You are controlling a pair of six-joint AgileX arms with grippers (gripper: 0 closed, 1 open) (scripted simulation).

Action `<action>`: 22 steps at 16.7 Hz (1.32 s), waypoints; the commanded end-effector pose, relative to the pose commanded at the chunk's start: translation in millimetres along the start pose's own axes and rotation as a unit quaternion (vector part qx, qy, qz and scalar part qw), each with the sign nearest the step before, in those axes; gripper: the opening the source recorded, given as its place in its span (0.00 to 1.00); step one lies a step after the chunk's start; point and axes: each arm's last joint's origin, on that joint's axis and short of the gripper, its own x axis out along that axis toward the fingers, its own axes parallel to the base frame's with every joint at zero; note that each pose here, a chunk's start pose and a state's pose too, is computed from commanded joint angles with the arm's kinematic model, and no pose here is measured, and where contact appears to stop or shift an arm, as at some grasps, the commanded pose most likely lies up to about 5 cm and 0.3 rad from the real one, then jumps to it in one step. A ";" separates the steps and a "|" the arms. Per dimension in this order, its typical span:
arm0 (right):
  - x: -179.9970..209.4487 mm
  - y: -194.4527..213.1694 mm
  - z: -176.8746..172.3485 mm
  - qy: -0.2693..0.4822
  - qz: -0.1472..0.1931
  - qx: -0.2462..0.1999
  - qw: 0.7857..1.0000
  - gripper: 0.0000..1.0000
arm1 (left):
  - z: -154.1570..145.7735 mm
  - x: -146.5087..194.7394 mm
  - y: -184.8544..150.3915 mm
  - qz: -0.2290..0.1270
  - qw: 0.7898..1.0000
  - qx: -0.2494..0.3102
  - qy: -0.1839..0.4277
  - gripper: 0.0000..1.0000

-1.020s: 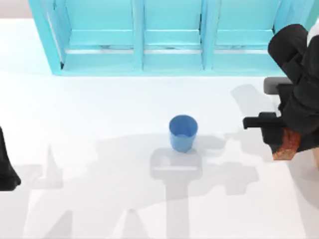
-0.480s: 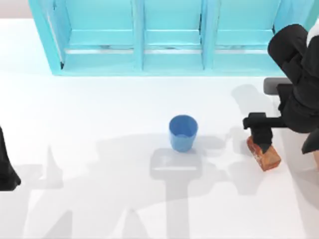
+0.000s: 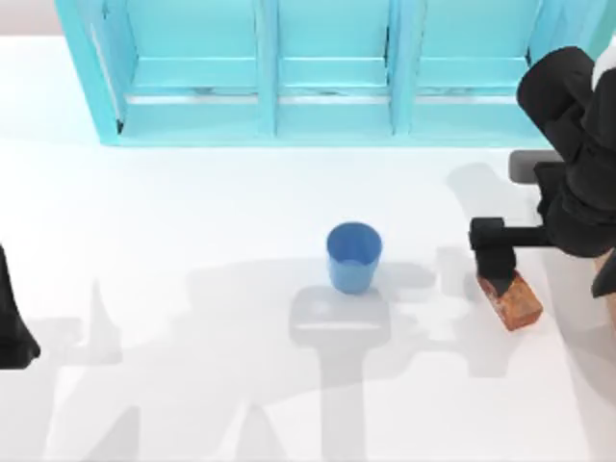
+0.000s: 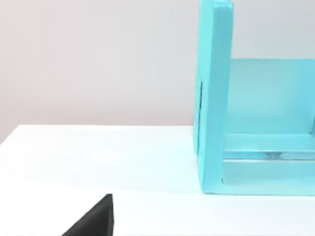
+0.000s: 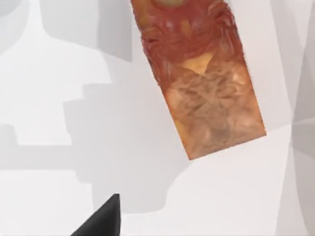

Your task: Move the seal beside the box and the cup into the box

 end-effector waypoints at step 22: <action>-85.6 45.7 28.2 0.004 -0.002 0.001 1.000 1.00 | 0.0 0.0 0.0 0.000 1.000 0.000 0.000 1.00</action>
